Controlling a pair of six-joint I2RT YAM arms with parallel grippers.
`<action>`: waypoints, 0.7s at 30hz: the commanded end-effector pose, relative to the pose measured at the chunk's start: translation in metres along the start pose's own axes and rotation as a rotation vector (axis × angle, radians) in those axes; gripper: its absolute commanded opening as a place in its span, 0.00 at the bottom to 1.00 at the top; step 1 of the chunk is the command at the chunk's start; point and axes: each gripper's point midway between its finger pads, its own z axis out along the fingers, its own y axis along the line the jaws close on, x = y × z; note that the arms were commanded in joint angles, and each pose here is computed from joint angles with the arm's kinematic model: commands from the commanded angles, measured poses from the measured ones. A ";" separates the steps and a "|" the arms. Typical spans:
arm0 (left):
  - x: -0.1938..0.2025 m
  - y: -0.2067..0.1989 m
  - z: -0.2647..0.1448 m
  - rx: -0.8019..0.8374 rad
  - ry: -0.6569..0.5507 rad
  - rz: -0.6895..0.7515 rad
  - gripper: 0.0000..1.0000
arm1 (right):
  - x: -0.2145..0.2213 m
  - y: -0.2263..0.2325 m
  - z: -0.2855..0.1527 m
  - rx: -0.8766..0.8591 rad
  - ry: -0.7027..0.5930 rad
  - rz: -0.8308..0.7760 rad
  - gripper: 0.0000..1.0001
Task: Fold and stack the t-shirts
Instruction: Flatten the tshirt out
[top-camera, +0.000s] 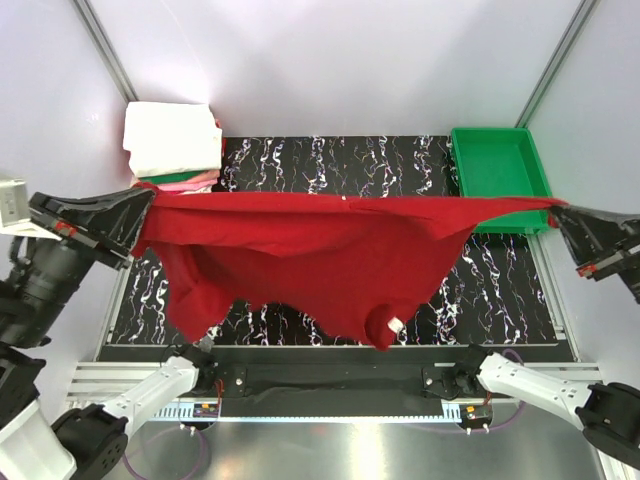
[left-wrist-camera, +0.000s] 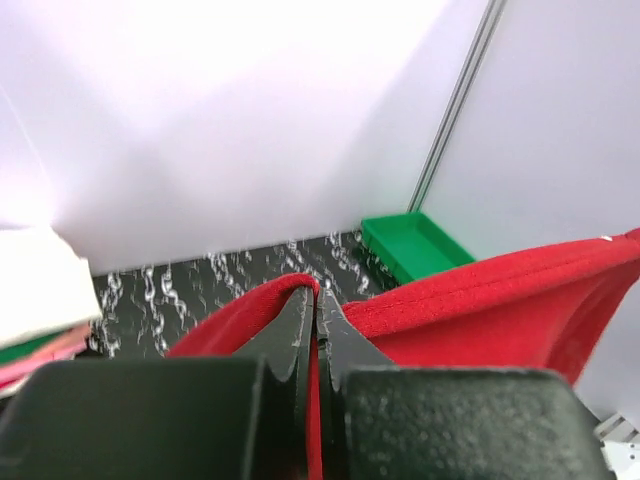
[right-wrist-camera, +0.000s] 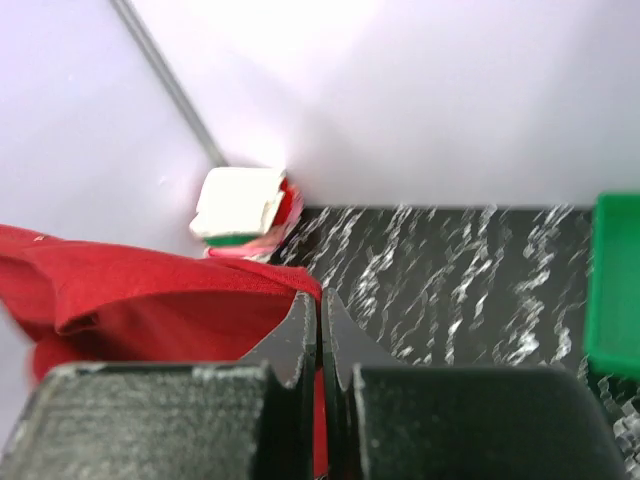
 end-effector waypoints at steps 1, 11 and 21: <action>-0.012 0.014 0.033 -0.065 -0.015 0.070 0.00 | -0.037 -0.019 0.015 0.152 -0.123 -0.135 0.00; 0.185 0.116 0.221 -0.298 0.656 -0.160 0.65 | 0.104 -0.145 0.234 0.769 0.274 -0.614 0.00; 0.307 0.153 0.209 -0.424 0.909 -0.234 0.99 | 0.258 -0.193 0.314 0.758 0.774 -0.366 1.00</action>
